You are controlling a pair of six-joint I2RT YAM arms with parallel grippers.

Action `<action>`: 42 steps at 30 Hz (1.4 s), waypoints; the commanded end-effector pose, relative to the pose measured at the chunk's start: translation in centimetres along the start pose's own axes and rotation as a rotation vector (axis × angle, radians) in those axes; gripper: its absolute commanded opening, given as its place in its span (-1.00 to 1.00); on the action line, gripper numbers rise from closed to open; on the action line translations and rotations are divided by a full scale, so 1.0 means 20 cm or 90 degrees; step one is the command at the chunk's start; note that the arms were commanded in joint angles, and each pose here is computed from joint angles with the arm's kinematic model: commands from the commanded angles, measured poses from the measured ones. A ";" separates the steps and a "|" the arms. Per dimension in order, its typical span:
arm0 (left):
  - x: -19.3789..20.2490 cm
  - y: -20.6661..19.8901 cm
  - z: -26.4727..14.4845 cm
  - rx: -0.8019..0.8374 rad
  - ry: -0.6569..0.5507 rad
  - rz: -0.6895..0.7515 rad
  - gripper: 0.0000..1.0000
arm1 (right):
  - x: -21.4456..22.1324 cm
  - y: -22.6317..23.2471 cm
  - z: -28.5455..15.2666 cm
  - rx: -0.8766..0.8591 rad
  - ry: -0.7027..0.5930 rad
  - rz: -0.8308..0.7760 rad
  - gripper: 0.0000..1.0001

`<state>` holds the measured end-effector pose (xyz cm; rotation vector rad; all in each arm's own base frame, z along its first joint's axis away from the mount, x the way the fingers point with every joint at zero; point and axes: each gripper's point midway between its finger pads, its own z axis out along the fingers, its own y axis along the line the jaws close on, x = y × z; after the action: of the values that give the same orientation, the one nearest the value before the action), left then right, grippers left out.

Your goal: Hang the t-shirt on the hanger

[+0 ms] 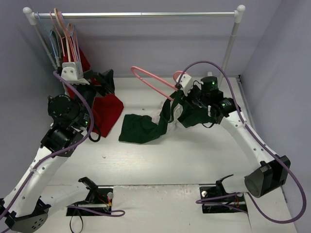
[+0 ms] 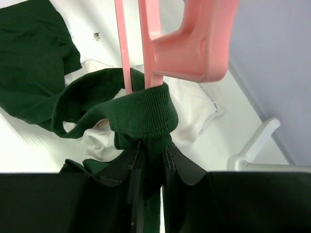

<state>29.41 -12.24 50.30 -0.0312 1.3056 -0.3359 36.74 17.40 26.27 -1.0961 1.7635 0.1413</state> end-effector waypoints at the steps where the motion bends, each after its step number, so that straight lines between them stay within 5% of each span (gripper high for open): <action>1: 0.19 -0.04 0.00 0.001 0.084 -0.062 0.47 | -0.21 -0.13 -0.01 0.050 -0.085 0.024 -1.00; 9: 0.93 -0.18 0.04 -0.030 0.298 -0.213 0.47 | -0.25 -0.12 0.00 0.040 -0.096 0.086 -1.00; 24: 1.41 -0.62 0.21 0.046 0.370 -0.282 0.47 | -0.25 -0.07 -0.07 0.028 -0.109 0.089 -1.00; 28: 1.50 -0.67 0.23 0.046 0.393 -0.269 0.43 | -0.26 -0.07 -0.09 0.031 -0.113 0.087 -1.00; 36: 1.74 -0.66 0.18 0.024 0.447 -0.251 0.02 | -0.26 -0.08 -0.12 0.040 -0.112 0.078 -1.00; 42: 1.89 -0.57 0.11 -0.015 0.484 -0.219 0.02 | -0.26 -0.10 -0.15 0.056 -0.111 0.072 -1.00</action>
<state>36.71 -33.11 15.18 -0.1191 2.1441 -0.6235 36.02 18.25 27.66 -0.9501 1.8130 0.2668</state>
